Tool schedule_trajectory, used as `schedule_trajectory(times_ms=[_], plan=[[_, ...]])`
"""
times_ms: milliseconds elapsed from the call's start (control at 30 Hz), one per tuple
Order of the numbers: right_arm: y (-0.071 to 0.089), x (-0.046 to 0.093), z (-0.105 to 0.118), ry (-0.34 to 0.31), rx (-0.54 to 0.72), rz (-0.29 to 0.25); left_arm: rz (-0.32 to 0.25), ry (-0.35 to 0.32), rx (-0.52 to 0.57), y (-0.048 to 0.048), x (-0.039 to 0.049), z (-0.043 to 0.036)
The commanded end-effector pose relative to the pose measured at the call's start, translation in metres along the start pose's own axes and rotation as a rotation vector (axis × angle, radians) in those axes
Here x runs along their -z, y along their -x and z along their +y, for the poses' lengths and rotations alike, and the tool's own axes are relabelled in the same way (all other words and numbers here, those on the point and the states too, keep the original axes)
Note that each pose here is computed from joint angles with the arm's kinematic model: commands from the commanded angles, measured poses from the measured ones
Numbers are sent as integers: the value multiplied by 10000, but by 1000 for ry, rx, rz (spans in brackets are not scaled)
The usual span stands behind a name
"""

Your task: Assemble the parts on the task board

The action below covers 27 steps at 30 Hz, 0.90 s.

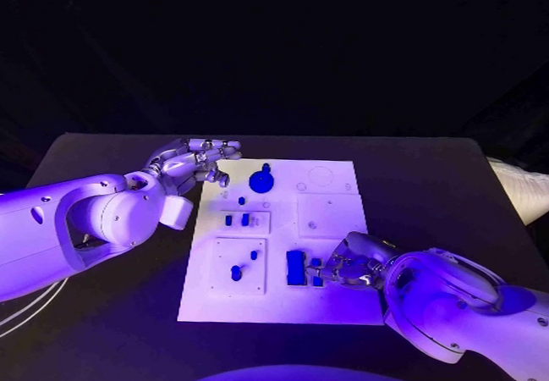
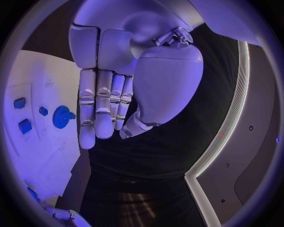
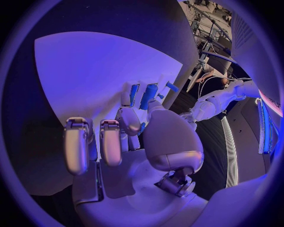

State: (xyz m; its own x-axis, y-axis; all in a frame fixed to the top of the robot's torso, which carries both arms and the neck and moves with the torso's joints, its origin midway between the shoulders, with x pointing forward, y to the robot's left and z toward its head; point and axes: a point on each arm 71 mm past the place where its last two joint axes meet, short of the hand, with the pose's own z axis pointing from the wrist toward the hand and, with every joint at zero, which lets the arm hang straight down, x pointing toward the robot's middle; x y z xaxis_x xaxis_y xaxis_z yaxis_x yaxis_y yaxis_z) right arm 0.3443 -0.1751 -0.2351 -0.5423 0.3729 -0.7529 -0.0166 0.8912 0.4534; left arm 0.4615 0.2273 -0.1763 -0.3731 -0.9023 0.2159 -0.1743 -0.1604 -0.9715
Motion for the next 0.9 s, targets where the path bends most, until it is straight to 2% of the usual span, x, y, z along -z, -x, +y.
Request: schedule_trajectory(times_ms=[33, 433, 900], plan=[[-1, 16, 19, 25, 32, -4, 22, -4, 3, -22, 0, -3], [14, 24, -38, 21, 76, 4, 23, -4, 3, -20, -2, -3], [52, -87, -74, 14, 99, -48, 24, -4, 4, -27, -8, -1]])
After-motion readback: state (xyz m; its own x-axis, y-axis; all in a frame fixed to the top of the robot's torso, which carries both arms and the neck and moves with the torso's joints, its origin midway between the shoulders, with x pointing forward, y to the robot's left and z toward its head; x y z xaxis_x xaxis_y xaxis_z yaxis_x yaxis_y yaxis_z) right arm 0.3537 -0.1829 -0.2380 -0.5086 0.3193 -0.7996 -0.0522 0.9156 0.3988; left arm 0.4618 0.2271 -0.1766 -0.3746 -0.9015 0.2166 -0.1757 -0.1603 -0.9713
